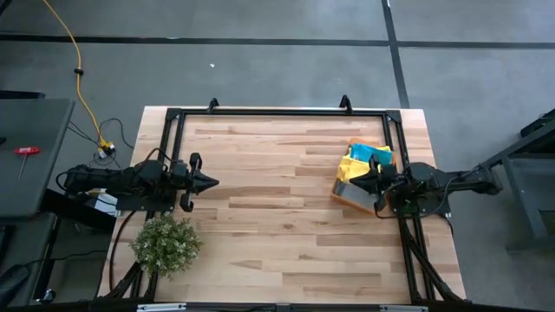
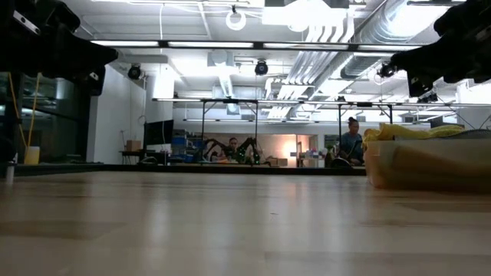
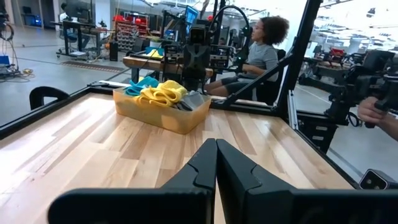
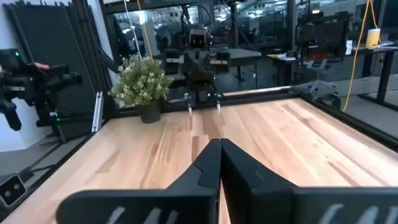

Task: Fold microfiber towels
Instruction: Return to Home Position

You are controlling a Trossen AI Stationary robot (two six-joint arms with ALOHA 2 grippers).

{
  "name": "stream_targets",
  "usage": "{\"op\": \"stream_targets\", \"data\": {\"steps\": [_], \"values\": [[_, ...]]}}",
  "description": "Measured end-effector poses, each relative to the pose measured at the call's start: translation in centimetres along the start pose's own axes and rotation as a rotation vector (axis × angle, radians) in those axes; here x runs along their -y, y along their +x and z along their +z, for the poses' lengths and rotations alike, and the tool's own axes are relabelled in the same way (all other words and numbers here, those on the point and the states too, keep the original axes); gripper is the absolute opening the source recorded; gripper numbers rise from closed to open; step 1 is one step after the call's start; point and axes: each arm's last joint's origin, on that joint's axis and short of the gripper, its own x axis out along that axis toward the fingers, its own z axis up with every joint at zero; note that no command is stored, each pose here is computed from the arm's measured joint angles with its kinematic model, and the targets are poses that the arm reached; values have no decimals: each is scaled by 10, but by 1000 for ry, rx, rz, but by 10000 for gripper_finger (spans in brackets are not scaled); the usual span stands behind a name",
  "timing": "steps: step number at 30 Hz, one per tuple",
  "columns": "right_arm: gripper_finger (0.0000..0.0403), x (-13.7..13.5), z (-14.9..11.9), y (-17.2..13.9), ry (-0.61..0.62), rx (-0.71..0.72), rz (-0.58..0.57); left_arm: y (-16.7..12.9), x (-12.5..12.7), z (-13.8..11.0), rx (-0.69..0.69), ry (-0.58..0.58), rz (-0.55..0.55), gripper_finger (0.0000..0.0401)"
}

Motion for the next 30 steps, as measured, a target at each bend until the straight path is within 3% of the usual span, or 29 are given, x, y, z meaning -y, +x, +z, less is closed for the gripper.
{"op": "stream_targets", "data": {"steps": [10, 22, 30], "values": [[0, 0, -5, 2, -59, -14, 6, -1, 0, 2, 19, -1, 0, 0], [0, 0, -7, 4, 113, -38, 1, -1, 0, 1, 18, -1, -2, 0], [0, 0, -6, 3, 143, -21, 3, -1, 0, 1, 18, -1, -3, 0]]}}
